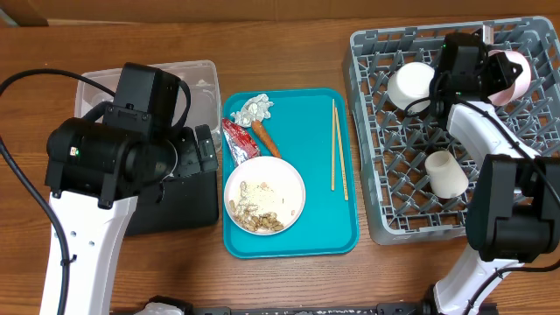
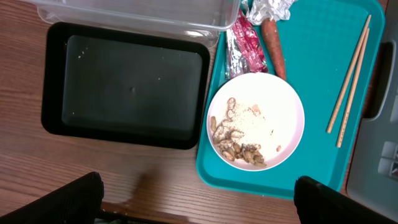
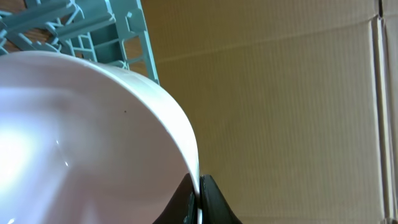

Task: Sort waste into correct bins and load items into the dishwasher
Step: 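Carry the pink bowl to the rack's back right corner and release, then move the right gripper back over the tray toward the chopsticks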

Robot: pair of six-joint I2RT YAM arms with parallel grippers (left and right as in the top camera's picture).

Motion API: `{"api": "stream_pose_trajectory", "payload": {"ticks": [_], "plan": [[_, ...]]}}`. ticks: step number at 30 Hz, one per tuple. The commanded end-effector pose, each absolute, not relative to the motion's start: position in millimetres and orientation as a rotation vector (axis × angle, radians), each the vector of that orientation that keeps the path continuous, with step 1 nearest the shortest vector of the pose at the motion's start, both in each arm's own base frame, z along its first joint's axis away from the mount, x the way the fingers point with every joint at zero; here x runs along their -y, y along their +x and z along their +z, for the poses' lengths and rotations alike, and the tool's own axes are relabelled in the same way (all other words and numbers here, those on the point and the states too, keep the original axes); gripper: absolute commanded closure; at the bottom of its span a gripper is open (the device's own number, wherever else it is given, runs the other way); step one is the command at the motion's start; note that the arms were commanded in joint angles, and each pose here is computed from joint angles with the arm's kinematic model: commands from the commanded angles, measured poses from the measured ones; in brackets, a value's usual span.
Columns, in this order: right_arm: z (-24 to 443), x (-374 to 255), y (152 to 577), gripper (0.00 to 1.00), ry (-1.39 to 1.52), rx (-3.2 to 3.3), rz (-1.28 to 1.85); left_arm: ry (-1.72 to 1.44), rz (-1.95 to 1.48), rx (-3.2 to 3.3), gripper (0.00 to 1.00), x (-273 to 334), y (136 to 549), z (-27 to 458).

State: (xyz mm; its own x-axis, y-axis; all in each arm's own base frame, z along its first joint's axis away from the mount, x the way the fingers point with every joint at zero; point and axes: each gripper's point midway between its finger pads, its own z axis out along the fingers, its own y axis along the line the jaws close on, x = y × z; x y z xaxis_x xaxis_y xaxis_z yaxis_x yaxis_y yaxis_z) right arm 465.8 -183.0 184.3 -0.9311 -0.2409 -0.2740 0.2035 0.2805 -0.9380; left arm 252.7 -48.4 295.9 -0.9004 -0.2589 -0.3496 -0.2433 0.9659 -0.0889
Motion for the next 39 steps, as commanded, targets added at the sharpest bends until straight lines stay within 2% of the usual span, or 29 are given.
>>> {"api": "stream_pose_trajectory", "payload": {"ticks": [1, 11, 13, 14, 15, 17, 19, 22, 29, 39], "plan": [[171.7, 180.6, 471.8, 0.96, -0.056, -2.214, -1.683, -0.369, -0.04, -2.738, 0.0, 44.6, 255.4, 298.0], [174.4, 149.3, 479.5, 0.94, -0.106, -2.181, -1.676, -0.369, -0.04, -2.738, 0.0, 44.6, 255.3, 298.0], [175.4, 145.3, 479.4, 0.82, -0.108, -2.176, -1.683, -0.369, -0.04, -2.738, 0.0, 44.6, 255.4, 298.0], [176.6, 143.7, 478.6, 0.68, -0.103, -2.172, -1.692, -0.369, -0.04, -2.738, 0.0, 44.6, 255.3, 298.0], [179.0, 143.1, 477.3, 0.48, -0.085, -2.162, -1.706, -0.369, -0.04, -2.738, 0.0, 44.6, 255.3, 298.0], [186.1, 144.0, 475.0, 0.25, -0.023, -2.131, -1.727, -0.369, -0.04, -2.738, 0.0, 44.6, 255.3, 298.0], [199.3, 145.4, 473.3, 0.12, 0.082, -2.07, -1.74, -0.369, -0.04, -2.738, 0.0, 44.6, 255.4, 298.0], [222.5, 140.8, 470.8, 0.0, 0.21, -1.979, -1.722, -0.369, -0.04, -2.738, 0.0, 44.6, 255.3, 298.0], [261.8, 82.0, 482.1, 0.0, 0.07, -1.909, -1.578, -0.369, -0.04, -2.738, 0.0, 44.6, 255.3, 298.0], [263.1, 21.6, 483.0, 0.0, -0.086, -1.897, -1.545, -0.369, -0.04, -2.738, 0.0, 44.6, 255.2, 297.8]]}}
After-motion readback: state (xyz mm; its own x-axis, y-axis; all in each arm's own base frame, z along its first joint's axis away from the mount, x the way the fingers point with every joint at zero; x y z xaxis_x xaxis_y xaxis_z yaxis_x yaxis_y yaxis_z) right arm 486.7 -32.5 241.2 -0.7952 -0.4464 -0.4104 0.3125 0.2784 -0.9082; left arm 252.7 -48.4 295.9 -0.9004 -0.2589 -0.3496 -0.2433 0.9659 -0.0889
